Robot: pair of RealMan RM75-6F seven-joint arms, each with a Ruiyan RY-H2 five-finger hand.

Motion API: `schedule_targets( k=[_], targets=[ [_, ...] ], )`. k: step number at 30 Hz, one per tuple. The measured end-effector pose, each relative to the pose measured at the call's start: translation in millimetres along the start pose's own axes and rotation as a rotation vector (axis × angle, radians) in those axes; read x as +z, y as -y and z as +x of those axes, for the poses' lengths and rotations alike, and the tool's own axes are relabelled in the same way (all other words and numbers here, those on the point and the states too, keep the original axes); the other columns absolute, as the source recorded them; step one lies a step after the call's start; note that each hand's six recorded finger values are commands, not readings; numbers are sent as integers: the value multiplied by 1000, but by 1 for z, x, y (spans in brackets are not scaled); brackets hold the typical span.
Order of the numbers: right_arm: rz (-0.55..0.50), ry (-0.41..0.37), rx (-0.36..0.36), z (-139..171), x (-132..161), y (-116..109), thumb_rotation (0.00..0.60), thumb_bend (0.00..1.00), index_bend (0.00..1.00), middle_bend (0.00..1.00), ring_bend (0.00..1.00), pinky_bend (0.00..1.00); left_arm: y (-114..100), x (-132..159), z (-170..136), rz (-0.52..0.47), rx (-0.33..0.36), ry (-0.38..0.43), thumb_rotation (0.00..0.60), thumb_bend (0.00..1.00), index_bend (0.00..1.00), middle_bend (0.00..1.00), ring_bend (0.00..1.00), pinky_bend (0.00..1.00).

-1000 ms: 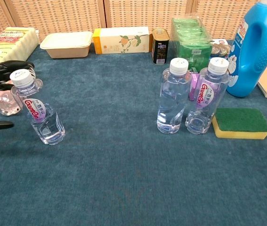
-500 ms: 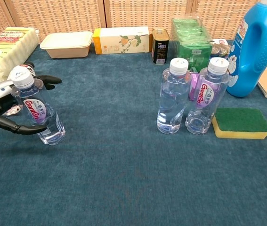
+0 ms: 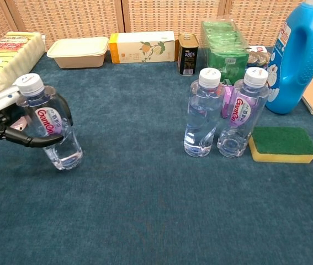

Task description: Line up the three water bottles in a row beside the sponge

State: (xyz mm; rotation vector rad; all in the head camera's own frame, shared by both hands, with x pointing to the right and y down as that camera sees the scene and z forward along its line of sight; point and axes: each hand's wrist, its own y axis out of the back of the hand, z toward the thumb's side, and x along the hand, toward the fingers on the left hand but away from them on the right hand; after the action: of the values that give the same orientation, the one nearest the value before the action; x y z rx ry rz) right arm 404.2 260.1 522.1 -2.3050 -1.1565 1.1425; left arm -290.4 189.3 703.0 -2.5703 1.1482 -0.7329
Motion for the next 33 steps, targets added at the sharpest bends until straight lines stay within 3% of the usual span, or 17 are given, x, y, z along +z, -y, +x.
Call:
schedule_targets(
  k=[11, 23, 33],
  targets=[
    [-5, 10, -7, -1, -3, -2, 600, 95, 72, 57, 13, 150, 25, 56, 63, 68, -51, 123, 600, 271, 625, 491, 411, 496],
    [-20, 16, -14, -1, -7, -6, 600, 95, 72, 57, 13, 150, 69, 65, 113, 57, -74, 90, 600, 265, 625, 491, 411, 496],
    [-25, 16, -16, -1, -8, -8, 600, 95, 72, 57, 13, 150, 81, 67, 132, 31, -78, 67, 600, 262, 625, 491, 411, 495]
  ],
)
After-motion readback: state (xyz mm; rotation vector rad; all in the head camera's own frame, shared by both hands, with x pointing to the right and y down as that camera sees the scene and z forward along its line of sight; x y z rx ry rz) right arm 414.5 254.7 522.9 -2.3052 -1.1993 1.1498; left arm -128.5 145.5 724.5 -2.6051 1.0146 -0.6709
